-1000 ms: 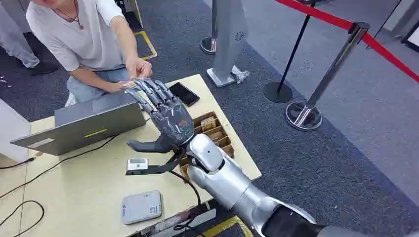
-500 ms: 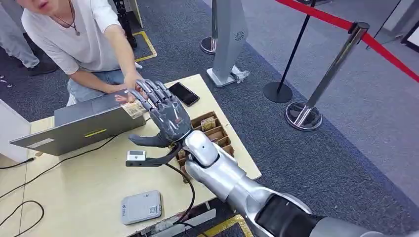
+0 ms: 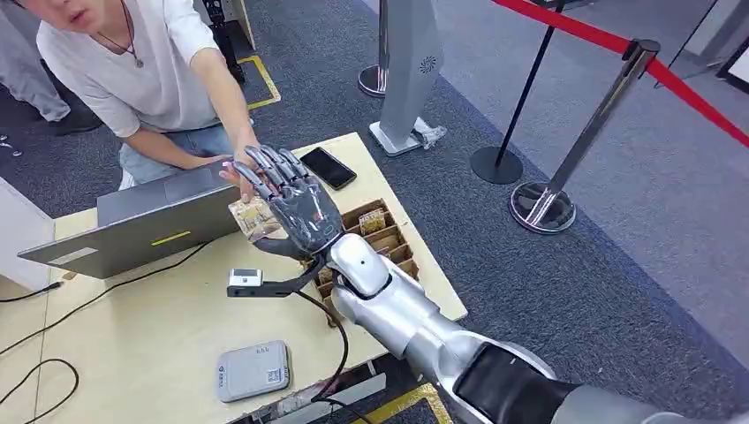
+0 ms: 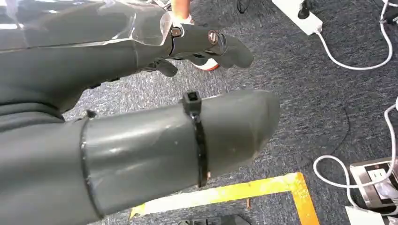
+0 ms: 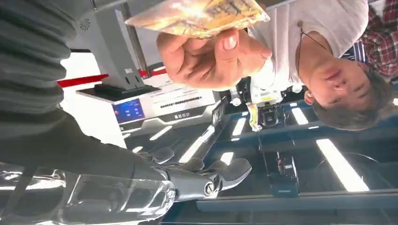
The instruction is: Pass the card to the sensor for recognition and then transmit it.
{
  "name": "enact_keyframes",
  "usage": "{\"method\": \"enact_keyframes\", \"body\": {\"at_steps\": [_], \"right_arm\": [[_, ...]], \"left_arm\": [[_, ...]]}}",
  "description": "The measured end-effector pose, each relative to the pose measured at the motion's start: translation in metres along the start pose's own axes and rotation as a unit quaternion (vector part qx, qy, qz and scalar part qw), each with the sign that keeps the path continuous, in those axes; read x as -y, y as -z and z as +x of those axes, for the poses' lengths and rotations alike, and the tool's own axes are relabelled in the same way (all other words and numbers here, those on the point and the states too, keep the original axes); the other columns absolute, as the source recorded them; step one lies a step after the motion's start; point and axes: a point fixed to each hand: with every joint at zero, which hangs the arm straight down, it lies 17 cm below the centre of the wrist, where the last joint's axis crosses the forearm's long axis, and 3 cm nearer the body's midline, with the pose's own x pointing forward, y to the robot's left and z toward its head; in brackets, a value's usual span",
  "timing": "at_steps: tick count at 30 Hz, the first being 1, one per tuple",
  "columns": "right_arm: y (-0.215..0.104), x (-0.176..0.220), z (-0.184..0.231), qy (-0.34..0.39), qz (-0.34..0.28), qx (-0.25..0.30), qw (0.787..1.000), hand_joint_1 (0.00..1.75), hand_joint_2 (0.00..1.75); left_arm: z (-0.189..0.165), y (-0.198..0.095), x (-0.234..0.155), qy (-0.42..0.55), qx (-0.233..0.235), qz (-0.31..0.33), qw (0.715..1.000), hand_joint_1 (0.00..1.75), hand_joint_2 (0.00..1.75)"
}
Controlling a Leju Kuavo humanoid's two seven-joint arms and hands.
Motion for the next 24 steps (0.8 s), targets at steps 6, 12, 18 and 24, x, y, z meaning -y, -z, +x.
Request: {"method": "enact_keyframes", "body": {"at_steps": [6, 12, 18, 24], "right_arm": [[-0.002, -0.002, -0.002, -0.001, 0.001, -0.004, 1.000, 0.00, 1.75], [-0.002, -0.003, -0.003, -0.002, 0.002, -0.006, 1.000, 0.00, 1.75], [-0.004, -0.004, -0.004, -0.008, 0.003, -0.007, 1.000, 0.00, 1.75], [-0.012, -0.006, -0.006, -0.010, 0.005, -0.009, 1.000, 0.00, 1.75]], "left_arm": [[0.002, 0.000, 0.000, 0.004, 0.004, -0.001, 1.000, 0.00, 0.00], [0.005, 0.001, 0.000, 0.006, 0.006, -0.001, 1.000, 0.00, 0.00], [0.007, 0.001, -0.001, 0.005, 0.007, 0.000, 1.000, 0.00, 0.00], [0.007, 0.002, -0.001, 0.007, 0.007, -0.002, 1.000, 0.00, 0.00]]}}
